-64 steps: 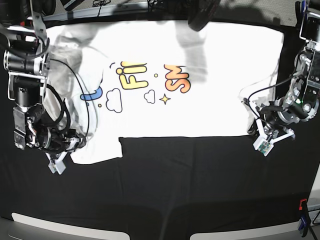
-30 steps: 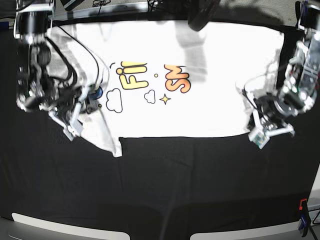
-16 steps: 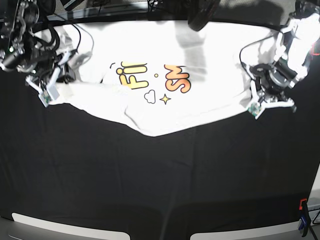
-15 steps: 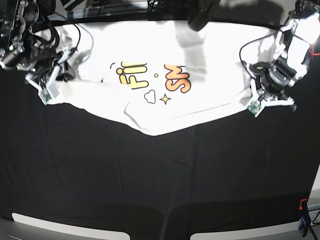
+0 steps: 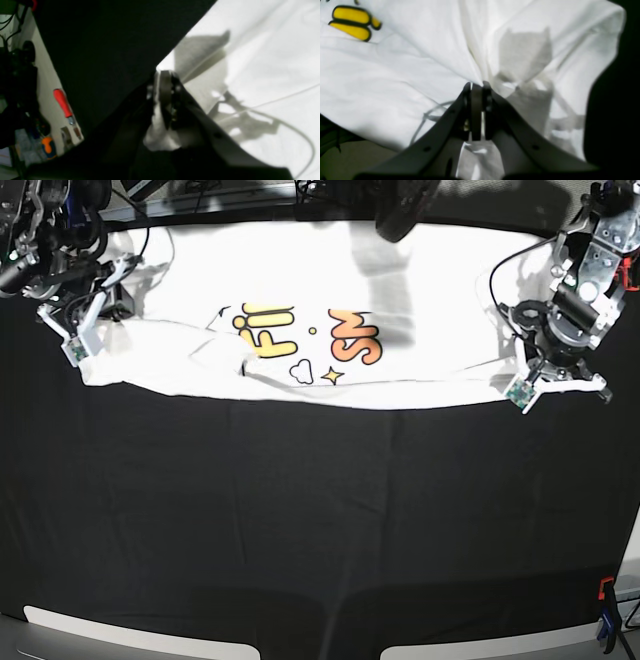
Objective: Layout the t-shirt on the table in an organized manner, then fold the t-shirt properly
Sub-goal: 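Lift the hem with both grippers and fold it over toward the collar, then lower the folded hem onto the collar edge with both grippers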
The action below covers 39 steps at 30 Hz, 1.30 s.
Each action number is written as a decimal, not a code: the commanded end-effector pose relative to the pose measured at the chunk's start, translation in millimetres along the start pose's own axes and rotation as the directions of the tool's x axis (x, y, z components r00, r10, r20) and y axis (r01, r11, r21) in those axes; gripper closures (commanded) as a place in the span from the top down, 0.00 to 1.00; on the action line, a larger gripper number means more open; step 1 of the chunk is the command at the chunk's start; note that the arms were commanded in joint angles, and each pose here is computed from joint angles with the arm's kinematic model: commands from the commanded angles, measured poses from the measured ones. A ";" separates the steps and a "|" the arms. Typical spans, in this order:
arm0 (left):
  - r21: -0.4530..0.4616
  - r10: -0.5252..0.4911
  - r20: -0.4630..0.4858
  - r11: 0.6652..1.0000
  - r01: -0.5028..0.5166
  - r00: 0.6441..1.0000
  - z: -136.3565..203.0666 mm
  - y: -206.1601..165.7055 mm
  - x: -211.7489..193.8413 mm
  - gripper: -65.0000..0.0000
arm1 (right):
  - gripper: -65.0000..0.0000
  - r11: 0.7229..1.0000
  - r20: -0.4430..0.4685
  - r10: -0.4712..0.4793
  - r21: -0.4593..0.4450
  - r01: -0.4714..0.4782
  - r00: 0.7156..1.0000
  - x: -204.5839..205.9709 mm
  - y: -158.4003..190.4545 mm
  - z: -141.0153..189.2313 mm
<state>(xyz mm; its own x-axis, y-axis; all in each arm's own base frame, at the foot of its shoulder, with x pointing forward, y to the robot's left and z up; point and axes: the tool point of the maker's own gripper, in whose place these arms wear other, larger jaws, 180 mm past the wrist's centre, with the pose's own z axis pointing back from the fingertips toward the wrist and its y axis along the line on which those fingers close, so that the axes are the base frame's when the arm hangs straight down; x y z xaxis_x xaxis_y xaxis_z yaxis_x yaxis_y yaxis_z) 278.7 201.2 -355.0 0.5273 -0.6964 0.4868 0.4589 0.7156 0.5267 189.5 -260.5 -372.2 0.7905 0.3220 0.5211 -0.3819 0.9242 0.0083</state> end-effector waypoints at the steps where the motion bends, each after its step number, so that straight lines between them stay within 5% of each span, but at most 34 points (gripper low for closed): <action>1: 0.045 0.003 0.032 0.999 -0.005 0.999 5.3 13.8 10.0 0.00 | 0.00 1.000 0.027 0.022 -0.019 -0.022 0.999 9.1 -6.9 7.6; 9: 0.045 0.006 0.057 0.999 -0.009 0.998 12.9 14.2 20.5 0.00 | 0.00 0.998 0.002 -0.007 -0.069 0.007 1.000 2.0 -23.5 17.7; 21: -0.045 -0.007 -0.012 0.999 0.007 1.000 27.9 -26.4 -13.4 0.00 | 0.00 0.995 0.056 -0.096 -0.001 0.096 0.994 8.1 -20.7 30.1; 39: -0.016 -0.053 -0.039 0.999 0.052 0.998 33.5 -25.5 -20.9 0.00 | 0.00 0.986 0.038 -0.144 -0.074 0.147 0.989 -11.3 -41.1 49.5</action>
<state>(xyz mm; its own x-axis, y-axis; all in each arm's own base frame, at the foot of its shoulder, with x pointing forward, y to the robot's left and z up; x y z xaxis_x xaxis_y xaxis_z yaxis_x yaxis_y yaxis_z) 226.6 193.2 -364.5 0.5461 -0.7256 0.4187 0.5138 0.6849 0.5167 168.2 -308.2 -345.6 0.8329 0.1484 0.5331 -0.2076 0.9768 0.0525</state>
